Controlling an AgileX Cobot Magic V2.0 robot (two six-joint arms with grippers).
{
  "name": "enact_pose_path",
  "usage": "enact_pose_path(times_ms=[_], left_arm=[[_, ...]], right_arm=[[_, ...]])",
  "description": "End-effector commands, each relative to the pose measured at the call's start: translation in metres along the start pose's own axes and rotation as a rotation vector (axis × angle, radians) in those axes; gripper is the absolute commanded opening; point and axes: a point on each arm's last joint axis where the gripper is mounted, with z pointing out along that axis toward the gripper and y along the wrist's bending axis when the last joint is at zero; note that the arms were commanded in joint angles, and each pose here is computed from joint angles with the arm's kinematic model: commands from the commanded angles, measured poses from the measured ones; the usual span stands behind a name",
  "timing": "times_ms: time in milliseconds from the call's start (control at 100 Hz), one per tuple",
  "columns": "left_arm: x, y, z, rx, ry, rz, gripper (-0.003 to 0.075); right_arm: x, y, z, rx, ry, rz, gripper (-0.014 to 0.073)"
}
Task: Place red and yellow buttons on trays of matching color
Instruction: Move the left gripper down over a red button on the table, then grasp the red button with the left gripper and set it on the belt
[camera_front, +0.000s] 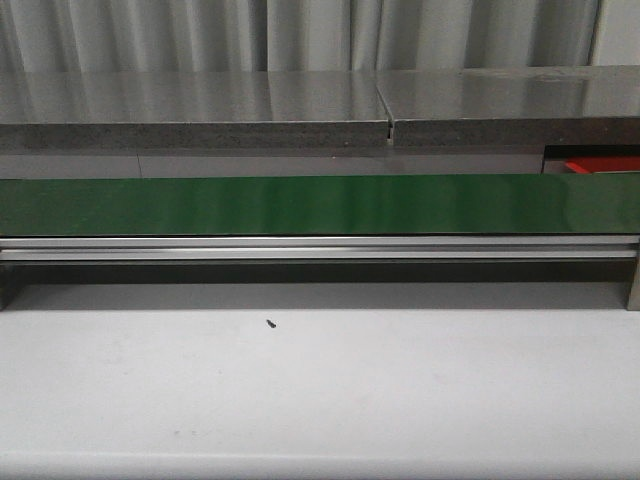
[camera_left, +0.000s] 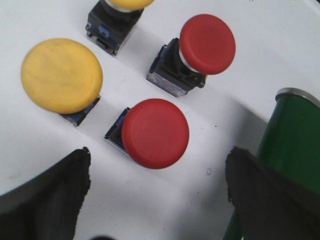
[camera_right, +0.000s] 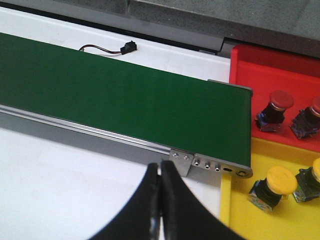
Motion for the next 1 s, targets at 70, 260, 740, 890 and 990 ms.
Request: enact_pose_path(times_ms=[70,260,740,890,990], left_arm=[[-0.020,-0.009,-0.022,0.010,-0.125,-0.008,0.0525],[-0.024,-0.010,-0.013,0.024,-0.096,-0.003,0.0525],[-0.031,-0.010,-0.007,0.033,-0.102,-0.004,0.0525],[-0.031,-0.010,-0.006,0.031,-0.106,-0.005,0.0525],[-0.030,-0.009,-0.003,0.029,-0.102,-0.007,0.0525]], right_arm=[[-0.012,-0.002,-0.004,0.027,-0.075,0.001,-0.0066],[-0.012,-0.002,-0.004,0.027,-0.075,0.001,-0.0066],[-0.012,-0.002,-0.004,0.026,-0.075,0.001,-0.0066],[-0.012,-0.002,-0.004,0.026,-0.075,0.001,-0.0066],[-0.012,-0.002,-0.004,0.026,-0.075,0.001,-0.0066]])
